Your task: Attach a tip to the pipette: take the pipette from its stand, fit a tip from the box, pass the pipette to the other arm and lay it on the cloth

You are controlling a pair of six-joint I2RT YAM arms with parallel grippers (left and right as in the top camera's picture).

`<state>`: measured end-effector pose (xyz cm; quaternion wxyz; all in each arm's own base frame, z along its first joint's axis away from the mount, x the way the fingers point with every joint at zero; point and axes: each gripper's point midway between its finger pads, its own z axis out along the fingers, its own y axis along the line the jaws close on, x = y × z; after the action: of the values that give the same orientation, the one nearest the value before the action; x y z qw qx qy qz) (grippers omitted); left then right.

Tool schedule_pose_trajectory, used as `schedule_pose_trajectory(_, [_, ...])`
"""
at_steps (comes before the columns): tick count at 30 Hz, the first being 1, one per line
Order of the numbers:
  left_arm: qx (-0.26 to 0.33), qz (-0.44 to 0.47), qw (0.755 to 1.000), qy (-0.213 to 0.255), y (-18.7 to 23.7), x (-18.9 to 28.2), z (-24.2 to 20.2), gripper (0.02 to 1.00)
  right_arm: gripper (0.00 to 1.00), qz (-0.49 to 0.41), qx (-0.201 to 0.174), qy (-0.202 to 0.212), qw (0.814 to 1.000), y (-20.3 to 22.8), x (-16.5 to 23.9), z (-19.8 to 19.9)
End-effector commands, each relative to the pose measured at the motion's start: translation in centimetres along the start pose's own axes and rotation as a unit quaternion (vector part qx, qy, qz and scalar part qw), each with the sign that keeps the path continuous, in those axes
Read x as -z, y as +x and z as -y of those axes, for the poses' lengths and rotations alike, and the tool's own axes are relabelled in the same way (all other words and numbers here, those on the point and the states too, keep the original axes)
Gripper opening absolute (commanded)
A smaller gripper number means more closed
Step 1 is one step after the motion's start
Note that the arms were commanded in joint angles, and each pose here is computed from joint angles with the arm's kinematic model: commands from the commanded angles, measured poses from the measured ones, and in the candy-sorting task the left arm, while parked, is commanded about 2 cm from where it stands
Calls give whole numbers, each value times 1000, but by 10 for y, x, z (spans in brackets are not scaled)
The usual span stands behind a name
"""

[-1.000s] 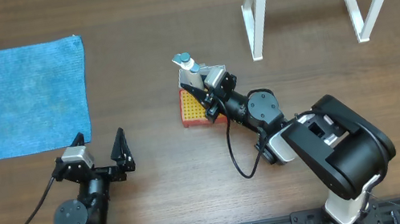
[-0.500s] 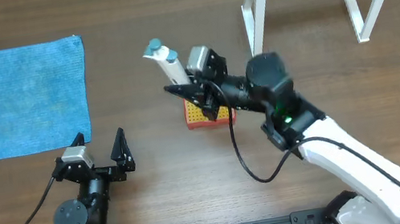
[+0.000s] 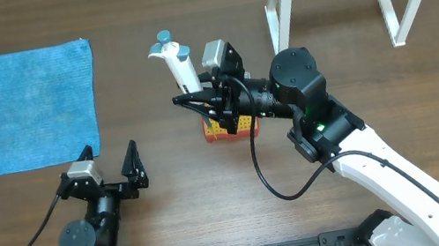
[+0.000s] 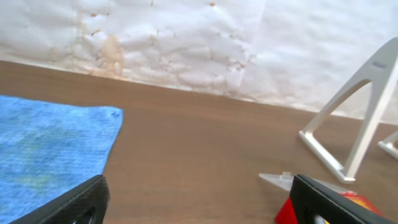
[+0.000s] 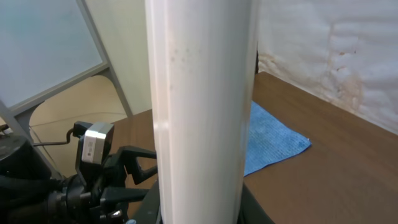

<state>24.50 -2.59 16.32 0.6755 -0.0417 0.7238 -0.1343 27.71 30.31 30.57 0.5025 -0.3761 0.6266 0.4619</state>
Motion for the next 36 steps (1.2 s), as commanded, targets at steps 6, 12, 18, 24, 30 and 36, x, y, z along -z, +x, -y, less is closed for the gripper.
schedule_pose_trajectory(6, [545, -62, 803, 232, -48, 22, 81, 932, 80, 11, -88, -19, 996, -11, -2, -10])
schedule_pose_trajectory(12, [374, -124, 842, 369, -140, 15, 151, 932, 80, 11, -88, -19, 996, -11, -2, -10])
schedule_pose_trajectory(18, [175, -323, 712, 598, -169, -47, 201, 921, 80, 11, -88, -19, 996, -11, -2, -10])
schedule_pose_trajectory(24, [150, -322, 693, 628, -161, -54, 220, 781, 80, 11, -88, -19, 996, -11, -2, -10])
schedule_pose_trajectory(30, [125, -312, 680, 652, -161, -43, 236, 498, 80, 11, -88, -19, 996, -11, -2, -10])
schedule_pose_trajectory(36, [128, -299, 702, 634, -166, -54, 217, 27, 80, 11, -88, -19, 996, -11, -2, -10])
